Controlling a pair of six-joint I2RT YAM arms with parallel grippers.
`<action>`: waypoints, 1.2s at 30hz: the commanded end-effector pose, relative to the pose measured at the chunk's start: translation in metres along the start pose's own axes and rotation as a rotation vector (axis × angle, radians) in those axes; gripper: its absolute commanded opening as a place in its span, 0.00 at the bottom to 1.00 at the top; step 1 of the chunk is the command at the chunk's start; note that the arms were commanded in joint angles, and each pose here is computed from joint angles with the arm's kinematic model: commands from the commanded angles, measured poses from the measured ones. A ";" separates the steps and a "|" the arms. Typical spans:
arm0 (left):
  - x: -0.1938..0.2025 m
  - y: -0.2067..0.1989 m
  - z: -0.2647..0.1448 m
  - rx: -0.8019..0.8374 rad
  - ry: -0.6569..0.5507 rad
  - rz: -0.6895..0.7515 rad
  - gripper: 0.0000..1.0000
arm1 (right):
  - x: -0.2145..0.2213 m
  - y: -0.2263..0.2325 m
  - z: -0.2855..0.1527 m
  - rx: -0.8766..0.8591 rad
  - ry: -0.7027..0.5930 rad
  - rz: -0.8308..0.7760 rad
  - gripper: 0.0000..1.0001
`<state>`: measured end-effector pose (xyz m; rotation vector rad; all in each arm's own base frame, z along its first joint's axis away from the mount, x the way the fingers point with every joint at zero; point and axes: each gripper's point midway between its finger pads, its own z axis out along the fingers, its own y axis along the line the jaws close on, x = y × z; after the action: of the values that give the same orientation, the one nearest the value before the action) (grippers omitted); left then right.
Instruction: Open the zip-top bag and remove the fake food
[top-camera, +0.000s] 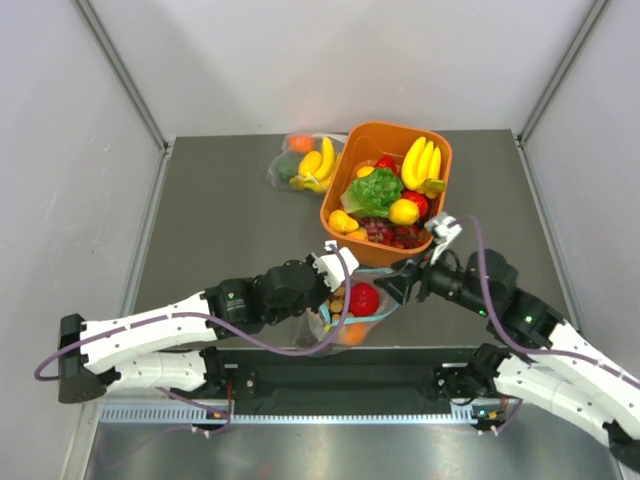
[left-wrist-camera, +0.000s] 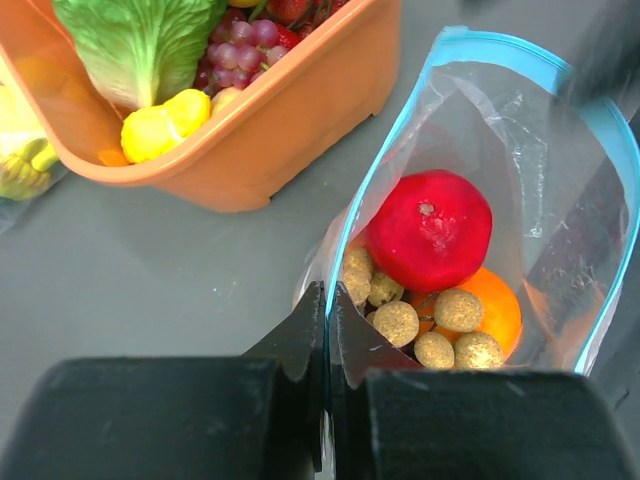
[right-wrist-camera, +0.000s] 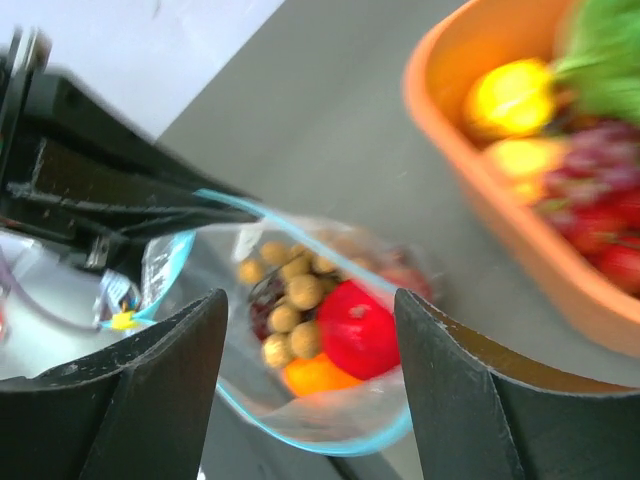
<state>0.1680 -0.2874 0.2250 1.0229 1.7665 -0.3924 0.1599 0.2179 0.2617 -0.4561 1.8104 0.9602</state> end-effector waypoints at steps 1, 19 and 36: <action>-0.004 -0.005 0.006 0.027 -0.029 -0.010 0.00 | 0.000 0.034 0.022 -0.091 0.010 -0.044 0.67; -0.001 -0.011 0.004 0.065 -0.030 -0.027 0.00 | 0.067 -0.009 0.074 0.271 0.165 -0.133 0.73; 0.006 -0.020 0.010 0.104 -0.002 -0.025 0.00 | 0.120 -0.051 0.077 0.426 0.278 -0.166 0.77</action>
<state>0.1580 -0.2948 0.2037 1.0938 1.7991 -0.4603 0.1861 0.2630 0.1275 -0.4978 2.1110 0.4271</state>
